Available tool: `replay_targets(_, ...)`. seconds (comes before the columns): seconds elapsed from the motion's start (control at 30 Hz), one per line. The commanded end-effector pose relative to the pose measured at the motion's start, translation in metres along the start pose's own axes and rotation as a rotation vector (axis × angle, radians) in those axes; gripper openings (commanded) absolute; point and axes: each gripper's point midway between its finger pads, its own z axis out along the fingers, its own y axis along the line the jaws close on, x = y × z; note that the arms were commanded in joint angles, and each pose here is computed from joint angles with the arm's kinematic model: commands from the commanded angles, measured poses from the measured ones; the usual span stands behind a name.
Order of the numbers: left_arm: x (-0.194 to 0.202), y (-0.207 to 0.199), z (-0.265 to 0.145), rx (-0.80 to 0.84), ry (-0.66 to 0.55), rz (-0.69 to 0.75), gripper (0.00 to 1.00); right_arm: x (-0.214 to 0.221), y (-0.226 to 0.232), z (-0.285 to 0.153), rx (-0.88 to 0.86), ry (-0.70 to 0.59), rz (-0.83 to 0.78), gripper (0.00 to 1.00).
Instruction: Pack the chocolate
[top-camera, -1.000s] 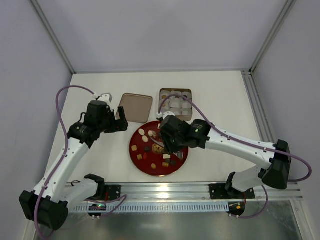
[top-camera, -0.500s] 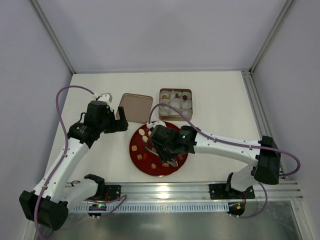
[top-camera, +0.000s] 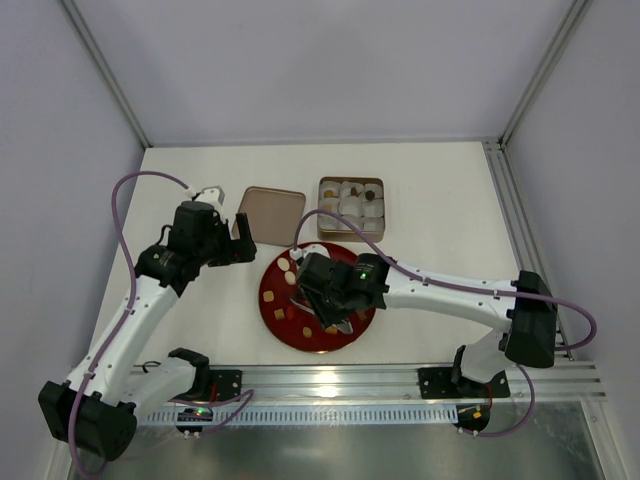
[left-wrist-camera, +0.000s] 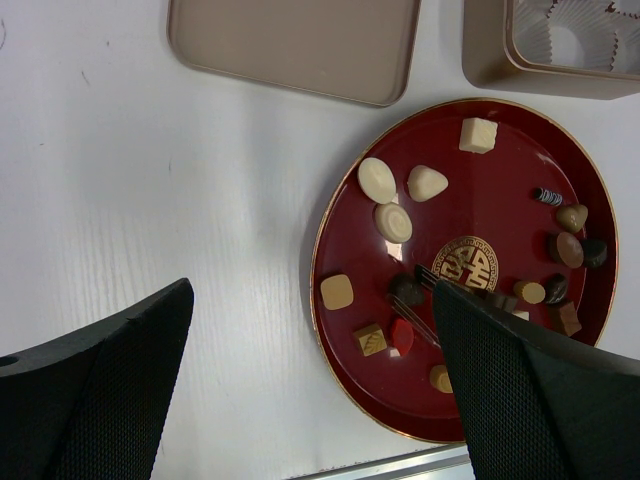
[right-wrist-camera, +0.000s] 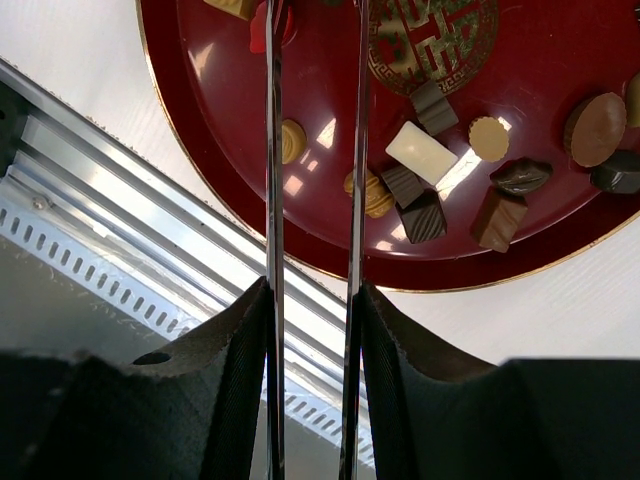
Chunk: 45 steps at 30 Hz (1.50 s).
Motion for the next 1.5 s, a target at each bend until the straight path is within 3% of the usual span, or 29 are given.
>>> replay_targets(0.0, -0.005, -0.003, -0.003, 0.014, -0.019, -0.002, 1.0, -0.011, 0.008, -0.003, -0.007, -0.029, 0.016, 0.41)
replay_targets(0.63, -0.007, -0.004, -0.004, 0.018, -0.025, -0.001, 1.0, -0.017, -0.002, -0.015, 0.045, -0.051, 0.009, 0.33)
replay_targets(1.47, -0.006, -0.004, -0.004, 0.018, -0.023, -0.002, 1.0, -0.049, -0.035, -0.053, 0.039, -0.16, 0.064, 0.33)
